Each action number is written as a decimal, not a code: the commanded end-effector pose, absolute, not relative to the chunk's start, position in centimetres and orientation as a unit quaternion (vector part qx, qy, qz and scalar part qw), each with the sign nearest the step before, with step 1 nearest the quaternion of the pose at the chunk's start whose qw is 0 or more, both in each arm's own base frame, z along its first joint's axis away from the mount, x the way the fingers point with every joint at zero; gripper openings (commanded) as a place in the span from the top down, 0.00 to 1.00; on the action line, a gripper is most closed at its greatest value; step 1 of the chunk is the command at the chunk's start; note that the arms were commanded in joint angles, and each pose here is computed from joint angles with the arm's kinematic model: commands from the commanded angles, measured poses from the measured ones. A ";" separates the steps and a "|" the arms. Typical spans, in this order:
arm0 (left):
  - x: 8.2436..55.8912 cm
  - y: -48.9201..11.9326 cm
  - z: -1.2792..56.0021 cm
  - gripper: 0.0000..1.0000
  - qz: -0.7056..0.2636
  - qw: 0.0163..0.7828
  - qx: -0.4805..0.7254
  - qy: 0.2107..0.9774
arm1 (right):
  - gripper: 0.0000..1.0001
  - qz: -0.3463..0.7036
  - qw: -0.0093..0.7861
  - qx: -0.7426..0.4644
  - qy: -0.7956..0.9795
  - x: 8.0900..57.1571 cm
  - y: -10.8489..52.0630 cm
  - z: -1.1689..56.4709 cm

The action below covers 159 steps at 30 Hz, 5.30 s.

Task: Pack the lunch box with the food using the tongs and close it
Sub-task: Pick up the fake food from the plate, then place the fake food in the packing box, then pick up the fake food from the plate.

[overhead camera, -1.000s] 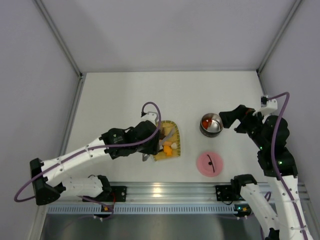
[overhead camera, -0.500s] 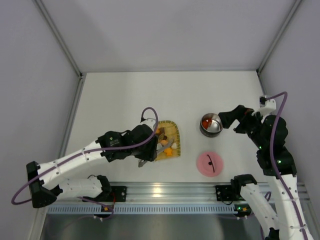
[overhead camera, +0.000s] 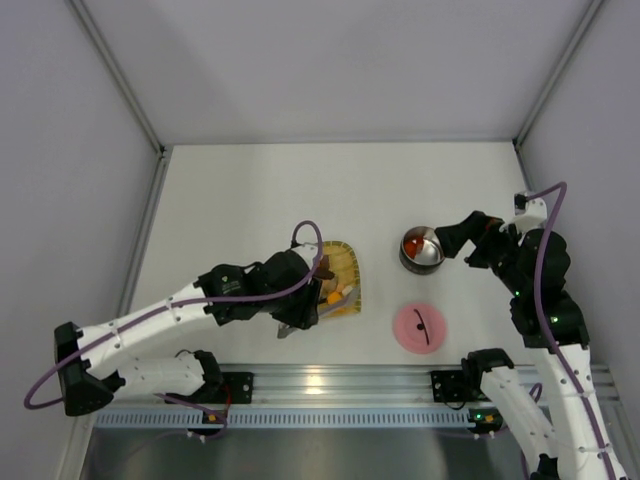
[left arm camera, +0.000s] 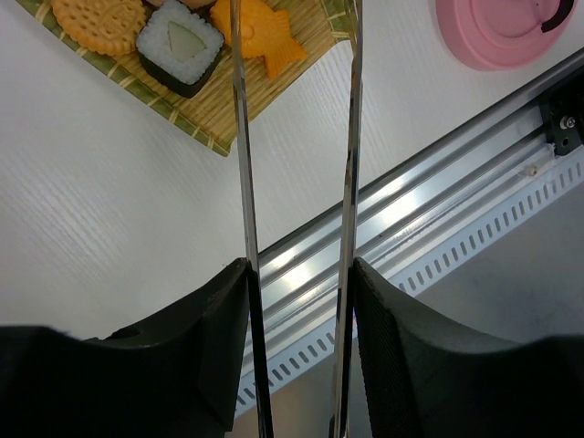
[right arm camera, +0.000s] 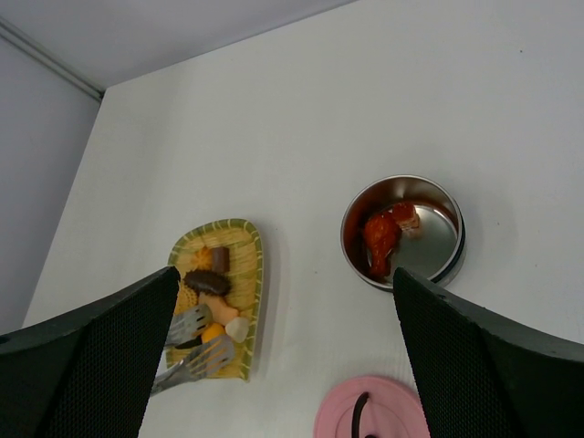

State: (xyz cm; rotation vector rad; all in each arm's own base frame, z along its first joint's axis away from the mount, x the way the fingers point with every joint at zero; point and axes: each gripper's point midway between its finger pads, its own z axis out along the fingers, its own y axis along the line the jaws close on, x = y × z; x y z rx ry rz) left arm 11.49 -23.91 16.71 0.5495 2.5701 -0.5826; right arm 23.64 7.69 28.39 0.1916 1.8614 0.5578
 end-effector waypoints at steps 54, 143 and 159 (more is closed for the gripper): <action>16.6 -30.6 23.9 0.68 -0.266 0.330 0.213 0.881 | 0.01 0.237 0.579 0.082 0.775 23.7 7.4 30.0; 10.4 -18.5 17.4 0.50 -0.110 0.190 0.199 0.955 | 0.00 0.225 0.569 0.078 0.787 23.8 7.2 28.9; 12.1 -20.0 16.4 0.50 -0.094 0.202 0.207 0.953 | 0.01 0.219 0.571 0.076 0.787 23.7 7.0 29.1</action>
